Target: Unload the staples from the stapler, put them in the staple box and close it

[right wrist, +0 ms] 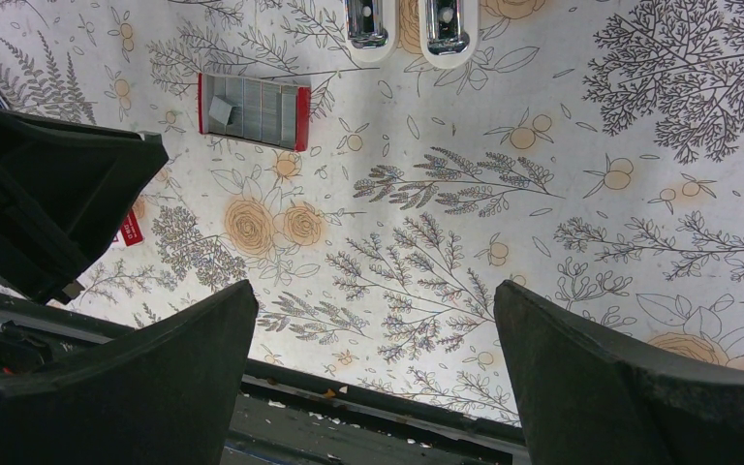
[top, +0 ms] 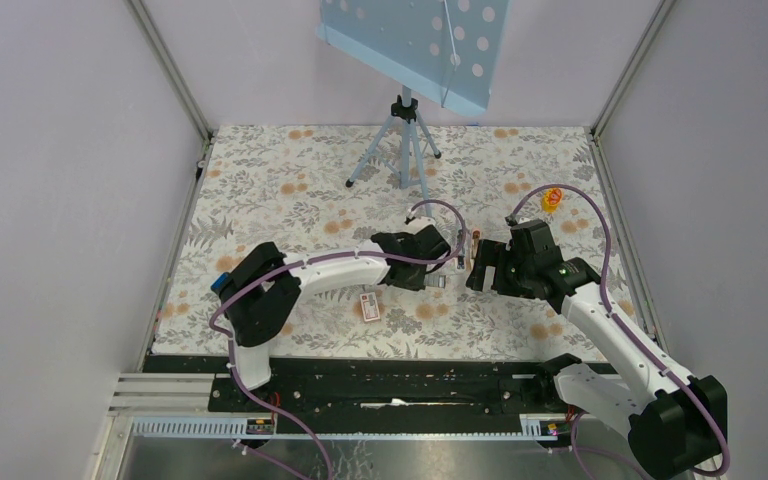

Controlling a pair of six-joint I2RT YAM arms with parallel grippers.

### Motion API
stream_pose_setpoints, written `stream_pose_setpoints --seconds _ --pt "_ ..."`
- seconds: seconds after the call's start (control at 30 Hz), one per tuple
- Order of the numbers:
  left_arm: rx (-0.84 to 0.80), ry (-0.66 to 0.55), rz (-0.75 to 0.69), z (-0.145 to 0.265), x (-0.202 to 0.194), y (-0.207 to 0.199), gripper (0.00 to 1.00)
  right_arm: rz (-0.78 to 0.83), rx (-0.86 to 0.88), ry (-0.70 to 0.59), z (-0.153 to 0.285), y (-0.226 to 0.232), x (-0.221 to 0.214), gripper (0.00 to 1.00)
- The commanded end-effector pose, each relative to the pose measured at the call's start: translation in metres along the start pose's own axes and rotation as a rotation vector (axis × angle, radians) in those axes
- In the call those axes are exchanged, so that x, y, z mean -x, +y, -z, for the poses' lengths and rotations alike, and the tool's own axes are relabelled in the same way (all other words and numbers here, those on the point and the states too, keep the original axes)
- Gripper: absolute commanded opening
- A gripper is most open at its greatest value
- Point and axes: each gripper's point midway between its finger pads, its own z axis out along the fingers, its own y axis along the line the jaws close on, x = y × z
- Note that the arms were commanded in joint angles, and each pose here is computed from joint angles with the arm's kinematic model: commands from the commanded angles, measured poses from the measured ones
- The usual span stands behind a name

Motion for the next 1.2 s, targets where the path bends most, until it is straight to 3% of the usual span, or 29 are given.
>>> stream_pose_setpoints --seconds 0.0,1.17 --pt "-0.044 -0.055 0.000 0.012 0.024 -0.016 0.20 0.003 0.001 -0.027 0.002 0.000 0.006 1.00" --pt "-0.138 -0.005 -0.033 -0.014 0.028 -0.059 0.19 0.006 -0.012 -0.019 -0.001 -0.002 0.006 1.00"
